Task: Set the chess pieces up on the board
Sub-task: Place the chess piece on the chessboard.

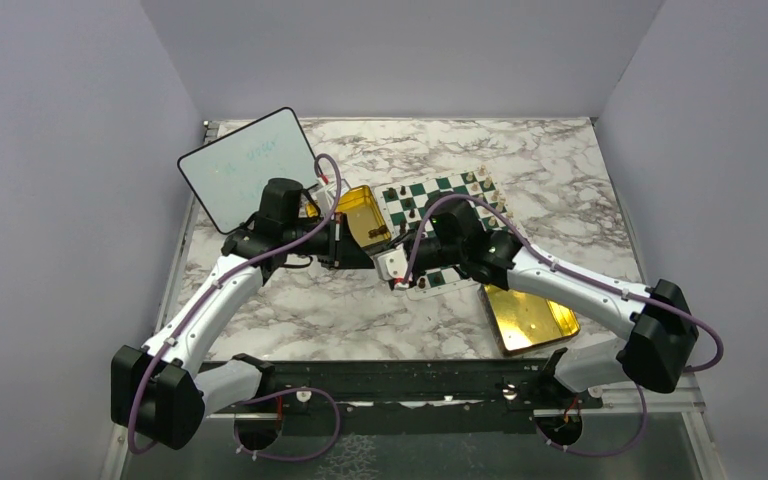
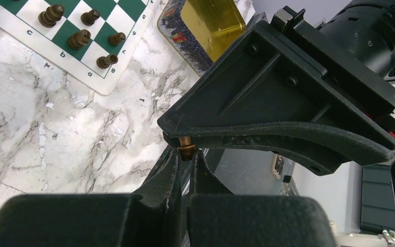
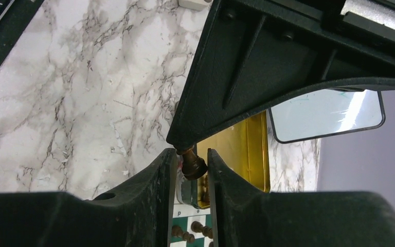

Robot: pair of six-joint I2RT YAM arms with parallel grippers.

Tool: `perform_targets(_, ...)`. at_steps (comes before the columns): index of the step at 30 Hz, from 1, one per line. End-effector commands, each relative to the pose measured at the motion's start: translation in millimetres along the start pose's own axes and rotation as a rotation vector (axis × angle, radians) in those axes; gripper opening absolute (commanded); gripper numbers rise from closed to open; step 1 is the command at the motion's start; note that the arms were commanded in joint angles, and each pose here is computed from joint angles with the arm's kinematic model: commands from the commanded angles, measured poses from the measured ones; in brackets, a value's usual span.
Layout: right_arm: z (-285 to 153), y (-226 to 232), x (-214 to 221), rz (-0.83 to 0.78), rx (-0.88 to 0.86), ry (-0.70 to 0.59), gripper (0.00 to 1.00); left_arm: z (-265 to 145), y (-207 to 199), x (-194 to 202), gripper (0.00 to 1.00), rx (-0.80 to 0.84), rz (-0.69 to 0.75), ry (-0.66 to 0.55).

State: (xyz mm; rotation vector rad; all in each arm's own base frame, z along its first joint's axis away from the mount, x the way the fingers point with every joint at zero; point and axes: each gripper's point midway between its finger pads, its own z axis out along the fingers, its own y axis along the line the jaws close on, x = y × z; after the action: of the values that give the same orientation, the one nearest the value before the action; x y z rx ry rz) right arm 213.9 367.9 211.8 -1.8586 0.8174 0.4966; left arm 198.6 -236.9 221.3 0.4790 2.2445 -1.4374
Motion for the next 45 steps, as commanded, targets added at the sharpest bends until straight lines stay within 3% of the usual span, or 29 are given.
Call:
perform_targets(1, -4.1, 11.1, 7.1, -0.013, -0.021, 0.050, 0.29, -2.2, -13.2, -9.9, 0.00, 0.036, 0.040, -0.018)
perform_targets(8, -3.3, 9.9, 10.8, 0.069, 0.040, 0.049, 0.08, -1.9, -12.4, -19.3, 0.00, 0.011, 0.043, -0.040)
perform_targets(10, -2.6, 3.2, 12.0, 0.131, 0.088, 0.052, 0.01, -3.1, -10.9, -26.1, 0.11, -0.018, 0.049, -0.066)
perform_targets(14, -1.1, -13.3, 5.5, 0.286, 0.201, 0.002, 0.01, -9.0, -8.7, -41.9, 0.36, -0.088, 0.076, -0.138)
perform_targets(20, -5.9, -41.6, -0.3, 0.556, 0.407, -0.081, 0.01, -18.7, -9.1, -61.4, 0.49, -0.155, 0.100, -0.248)
perform_targets(23, -11.7, -56.5, 7.5, 0.699, 0.521, -0.071, 0.01, -21.5, -8.8, -67.8, 0.50, -0.175, 0.091, -0.286)
perform_targets(27, -13.9, -60.1, 3.4, 0.774, 0.566, -0.131, 0.01, -25.5, -7.2, -74.9, 0.50, -0.199, 0.076, -0.343)
perform_targets(35, -18.9, -66.3, -5.0, 0.802, 0.598, -0.193, 0.01, -25.7, -12.6, -88.2, 0.43, -0.169, 0.048, -0.416)
perform_targets(45, -19.6, -69.5, -3.9, 0.824, 0.615, -0.192, 0.01, -15.2, -2.4, -86.5, 0.39, -0.163, 0.007, -0.390)
